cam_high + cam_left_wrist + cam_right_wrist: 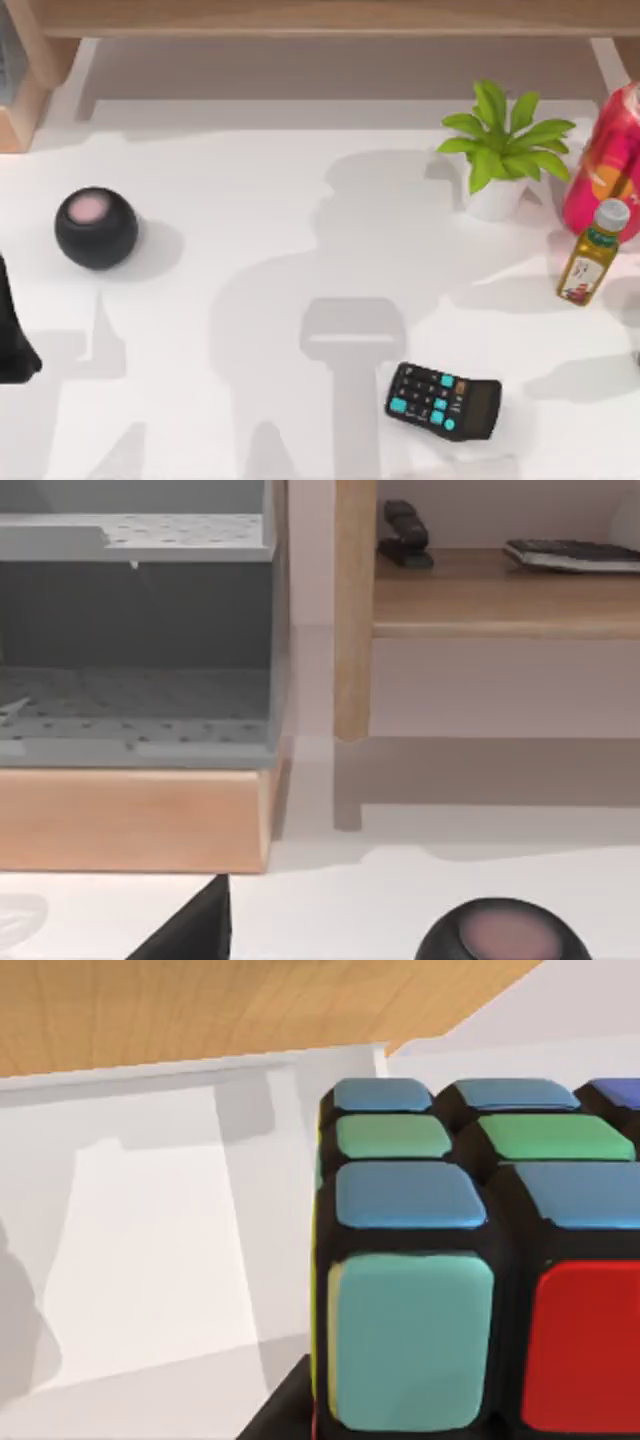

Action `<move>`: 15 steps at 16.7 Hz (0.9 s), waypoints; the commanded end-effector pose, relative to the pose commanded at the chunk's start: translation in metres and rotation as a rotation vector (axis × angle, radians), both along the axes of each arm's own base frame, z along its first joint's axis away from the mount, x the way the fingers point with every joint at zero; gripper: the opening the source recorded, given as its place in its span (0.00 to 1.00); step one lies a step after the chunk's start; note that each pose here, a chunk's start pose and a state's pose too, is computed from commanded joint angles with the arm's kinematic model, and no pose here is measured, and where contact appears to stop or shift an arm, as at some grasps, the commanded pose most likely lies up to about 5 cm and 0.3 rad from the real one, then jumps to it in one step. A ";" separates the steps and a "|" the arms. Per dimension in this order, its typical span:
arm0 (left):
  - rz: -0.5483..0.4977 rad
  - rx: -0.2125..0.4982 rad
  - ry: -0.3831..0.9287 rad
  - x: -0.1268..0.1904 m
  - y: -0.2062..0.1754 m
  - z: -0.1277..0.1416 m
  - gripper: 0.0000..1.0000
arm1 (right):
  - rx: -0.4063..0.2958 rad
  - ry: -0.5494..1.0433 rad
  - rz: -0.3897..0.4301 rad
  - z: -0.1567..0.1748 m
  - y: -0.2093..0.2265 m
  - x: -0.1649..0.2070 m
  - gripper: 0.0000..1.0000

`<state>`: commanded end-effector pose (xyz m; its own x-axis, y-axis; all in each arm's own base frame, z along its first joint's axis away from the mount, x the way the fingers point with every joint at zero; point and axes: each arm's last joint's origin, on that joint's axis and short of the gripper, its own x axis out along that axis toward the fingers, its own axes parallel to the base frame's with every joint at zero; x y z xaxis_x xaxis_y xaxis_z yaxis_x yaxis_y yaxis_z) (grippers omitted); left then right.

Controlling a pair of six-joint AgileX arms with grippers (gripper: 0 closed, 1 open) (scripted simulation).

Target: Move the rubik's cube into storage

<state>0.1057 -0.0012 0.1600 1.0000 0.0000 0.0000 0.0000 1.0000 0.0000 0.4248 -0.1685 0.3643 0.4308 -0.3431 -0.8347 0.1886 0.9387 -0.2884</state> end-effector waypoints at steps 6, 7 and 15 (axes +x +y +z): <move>0.000 0.000 0.000 0.000 0.000 0.000 1.00 | 0.266 0.379 0.102 -0.135 -0.012 0.042 0.00; 0.000 0.000 0.000 0.000 0.000 0.000 1.00 | 0.297 0.416 0.108 -0.150 -0.012 0.045 0.00; 0.000 0.000 0.000 0.000 0.000 0.000 1.00 | 0.346 0.474 0.110 -0.174 -0.012 0.048 0.00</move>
